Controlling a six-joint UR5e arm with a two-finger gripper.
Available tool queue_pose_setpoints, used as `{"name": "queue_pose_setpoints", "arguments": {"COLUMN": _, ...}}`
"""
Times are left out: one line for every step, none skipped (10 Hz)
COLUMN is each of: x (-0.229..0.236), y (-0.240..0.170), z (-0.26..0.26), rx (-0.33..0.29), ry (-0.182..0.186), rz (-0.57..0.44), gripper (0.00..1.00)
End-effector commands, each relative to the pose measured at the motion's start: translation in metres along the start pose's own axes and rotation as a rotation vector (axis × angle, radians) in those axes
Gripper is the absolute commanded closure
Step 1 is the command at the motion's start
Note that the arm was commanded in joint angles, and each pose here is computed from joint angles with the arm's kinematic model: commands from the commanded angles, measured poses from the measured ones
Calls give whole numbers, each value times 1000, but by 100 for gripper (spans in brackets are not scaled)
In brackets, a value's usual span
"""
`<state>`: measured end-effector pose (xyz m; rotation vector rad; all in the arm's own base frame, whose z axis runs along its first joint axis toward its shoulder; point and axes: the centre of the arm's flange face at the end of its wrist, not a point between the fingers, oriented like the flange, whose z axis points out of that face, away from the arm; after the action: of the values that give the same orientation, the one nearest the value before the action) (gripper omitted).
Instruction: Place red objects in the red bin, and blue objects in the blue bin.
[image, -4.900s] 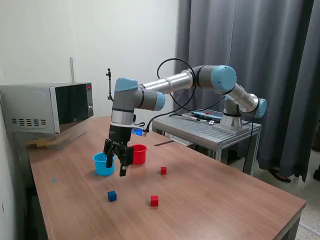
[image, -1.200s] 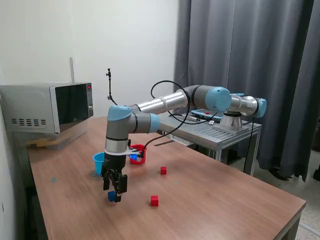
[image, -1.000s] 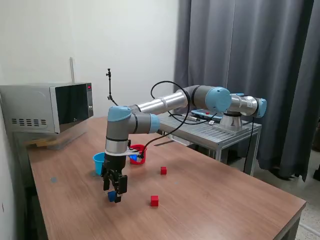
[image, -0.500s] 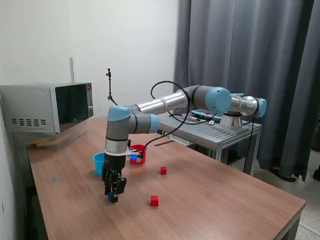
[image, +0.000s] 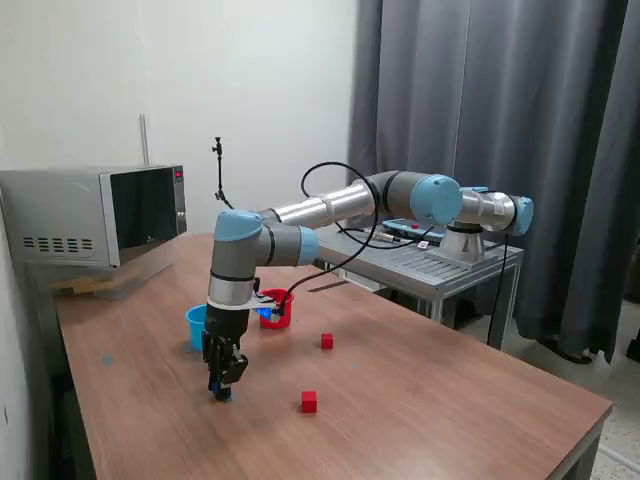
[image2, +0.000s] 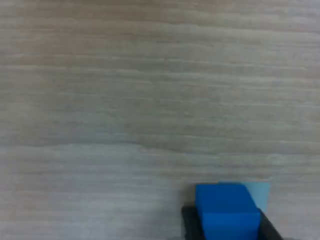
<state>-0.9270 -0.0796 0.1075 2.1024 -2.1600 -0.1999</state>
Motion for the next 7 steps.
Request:
{"name": "queue_pose_setpoints", "arguments": {"x": -2, "y": 2, "z": -4, "rx": -7, "ry": -19, "rz": -5, "gripper": 100}}
{"name": "queue_pose_setpoints", "arguments": {"x": -2, "y": 4, "z": -12, "rx": -18, "ry": -19, "rz": -13, "gripper": 100}}
{"name": "queue_pose_setpoints", "arguments": {"x": -2, "y": 9, "z": -27, "rx": -41, "ry": -21, "rz": -16, "gripper": 100}}
{"name": "queue_pose_setpoints", "arguments": {"x": -8, "y": 13, "z": -41, "rx": -57, "ry": -23, "rz": -13, "gripper": 100}}
{"name": "queue_pose_setpoints", "arguments": {"x": -13, "y": 15, "z": -63, "rx": -62, "ry": -26, "rz": -55, "gripper": 100}}
{"name": "queue_pose_setpoints", "arguments": {"x": -14, "y": 10, "z": -71, "rx": 4, "ry": -23, "rz": -87, "gripper": 100}}
{"name": "queue_pose_setpoints", "arguments": {"x": -28, "y": 10, "z": -86, "rx": 19, "ry": -23, "rz": -80, "gripper": 100}}
